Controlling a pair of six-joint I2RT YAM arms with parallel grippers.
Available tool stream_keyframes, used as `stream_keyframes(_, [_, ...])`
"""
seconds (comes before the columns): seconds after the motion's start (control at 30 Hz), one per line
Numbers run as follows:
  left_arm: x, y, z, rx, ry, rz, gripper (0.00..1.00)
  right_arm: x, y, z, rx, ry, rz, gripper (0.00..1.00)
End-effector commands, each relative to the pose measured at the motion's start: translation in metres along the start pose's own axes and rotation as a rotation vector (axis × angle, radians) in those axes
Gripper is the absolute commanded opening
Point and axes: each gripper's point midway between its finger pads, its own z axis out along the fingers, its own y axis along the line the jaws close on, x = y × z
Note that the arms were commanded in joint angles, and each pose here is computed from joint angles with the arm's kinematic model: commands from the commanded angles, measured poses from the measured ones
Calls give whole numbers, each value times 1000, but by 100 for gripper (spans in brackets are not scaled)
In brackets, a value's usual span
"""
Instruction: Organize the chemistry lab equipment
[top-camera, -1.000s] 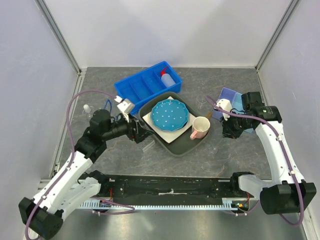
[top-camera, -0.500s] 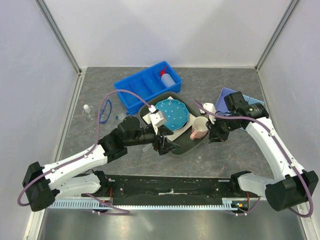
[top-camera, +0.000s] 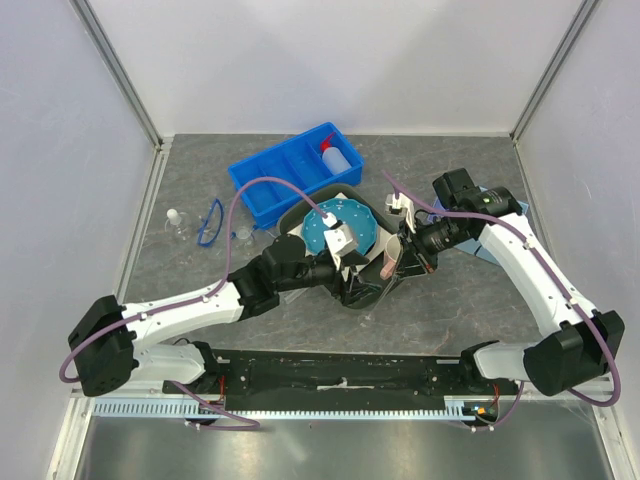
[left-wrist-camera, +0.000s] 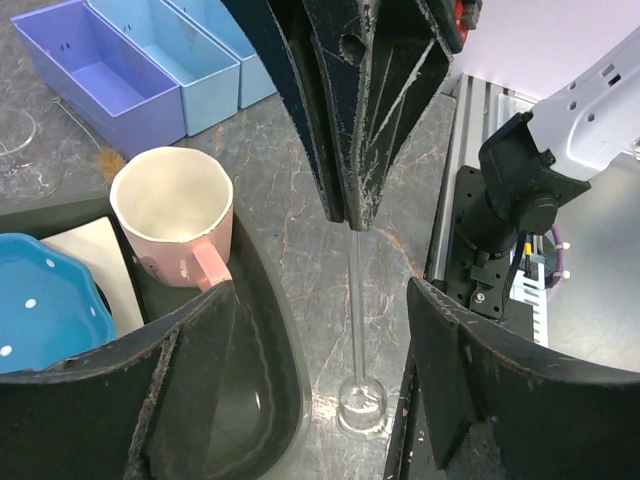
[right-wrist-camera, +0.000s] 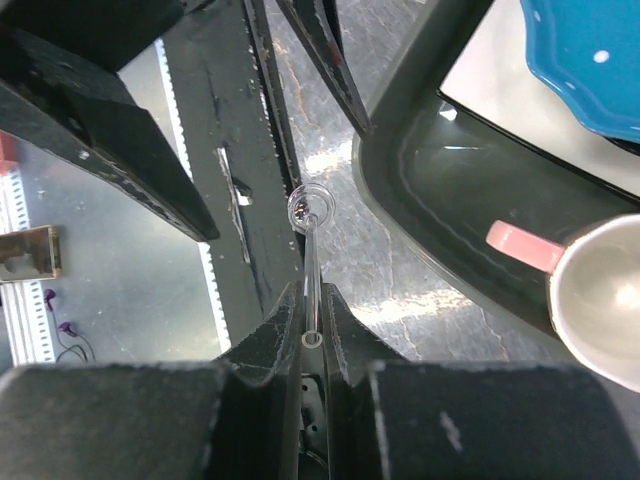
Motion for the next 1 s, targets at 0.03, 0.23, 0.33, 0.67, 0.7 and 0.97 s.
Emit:
stream_keyframes(0.03, [-20,2,8,-13,-50,34,74,-22,21,-4,-106,-78,-36,14])
stream_keyframes(0.23, [3,-4,12,10,19,50,73,-25,25,-2,-155,-86,-27,14])
stream_keyframes(0.33, [7,-6,15,25,43,64,72,-25,26,-2,-165,-90,-25,14])
stream_keyframes(0.67, [20,-23,19,107,91,38,61,-23,26,0,-168,-85,-18,14])
stream_keyframes(0.7, [21,-25,19,116,97,30,60,-23,26,-1,-167,-88,-21,14])
stream_keyframes(0.97, [29,-29,22,135,133,-6,46,-22,25,0,-166,-82,-18,14])
